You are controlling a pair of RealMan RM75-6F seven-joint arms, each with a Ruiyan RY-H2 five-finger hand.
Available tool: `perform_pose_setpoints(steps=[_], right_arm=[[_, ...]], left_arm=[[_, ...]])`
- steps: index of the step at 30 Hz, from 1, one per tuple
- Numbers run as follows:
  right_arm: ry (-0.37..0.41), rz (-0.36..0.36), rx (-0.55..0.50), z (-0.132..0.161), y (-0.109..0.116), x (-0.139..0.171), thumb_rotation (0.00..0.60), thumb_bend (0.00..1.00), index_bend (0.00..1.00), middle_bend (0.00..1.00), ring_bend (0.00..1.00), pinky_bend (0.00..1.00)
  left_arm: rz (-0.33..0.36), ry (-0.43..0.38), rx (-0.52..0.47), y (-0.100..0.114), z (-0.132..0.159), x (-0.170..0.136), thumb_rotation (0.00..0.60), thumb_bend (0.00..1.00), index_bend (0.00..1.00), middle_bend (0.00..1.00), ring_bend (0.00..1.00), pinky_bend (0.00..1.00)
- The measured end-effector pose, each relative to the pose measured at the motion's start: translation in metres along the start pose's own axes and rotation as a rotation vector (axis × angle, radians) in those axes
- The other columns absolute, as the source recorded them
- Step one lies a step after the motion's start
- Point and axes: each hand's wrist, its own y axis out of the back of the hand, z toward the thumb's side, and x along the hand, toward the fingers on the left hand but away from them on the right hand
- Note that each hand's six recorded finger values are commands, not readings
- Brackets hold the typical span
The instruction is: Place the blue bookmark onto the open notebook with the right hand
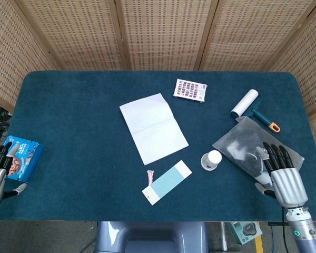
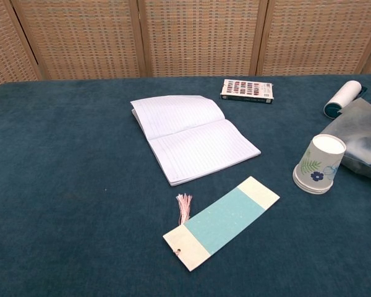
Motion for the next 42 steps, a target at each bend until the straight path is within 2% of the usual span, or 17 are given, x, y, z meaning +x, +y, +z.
perform_pose_setpoints(steps=[6,12,18,25,31,37,42], right_arm=[[0.099,-0.002,0.006,0.033,0.006,-0.023,0.6,0.16,0.18,0.0,0.0,0.0],[0.2,0.027,0.0,0.071,0.009,-0.045,0.6,0.17,0.25,0.0,0.0,0.0],[0.282,0.069,0.006,0.109,0.001,-0.065,0.6,0.18,0.29,0.0,0.0,0.01],[0.35,0.147,0.0,0.147,-0.024,-0.079,0.6,0.18,0.26,0.0,0.0,0.01],[0.364,0.224,0.006,0.158,-0.053,-0.08,0.6,0.18,0.23,0.0,0.0,0.01],[0.379,0.3,0.018,0.167,-0.081,-0.077,0.6,0.18,0.29,0.0,0.0,0.01],[0.405,0.331,0.025,0.178,-0.096,-0.078,0.6,0.18,0.3,0.0,0.0,0.01]], left_arm=[[-0.005,0.006,0.0,-0.002,-0.002,0.002,0.6,0.03,0.0,0.0,0.0,0.0],[-0.006,0.015,-0.005,-0.002,-0.004,0.005,0.6,0.03,0.0,0.0,0.0,0.0],[-0.003,0.015,-0.01,-0.002,-0.005,0.006,0.6,0.03,0.0,0.0,0.0,0.0],[-0.017,0.019,-0.01,-0.006,-0.007,0.01,0.6,0.03,0.0,0.0,0.0,0.0],[-0.027,0.019,-0.011,-0.009,-0.007,0.011,0.6,0.03,0.0,0.0,0.0,0.0],[-0.033,0.016,-0.011,-0.01,-0.007,0.011,0.6,0.03,0.0,0.0,0.0,0.0],[-0.035,0.018,-0.011,-0.011,-0.007,0.011,0.6,0.03,0.0,0.0,0.0,0.0]])
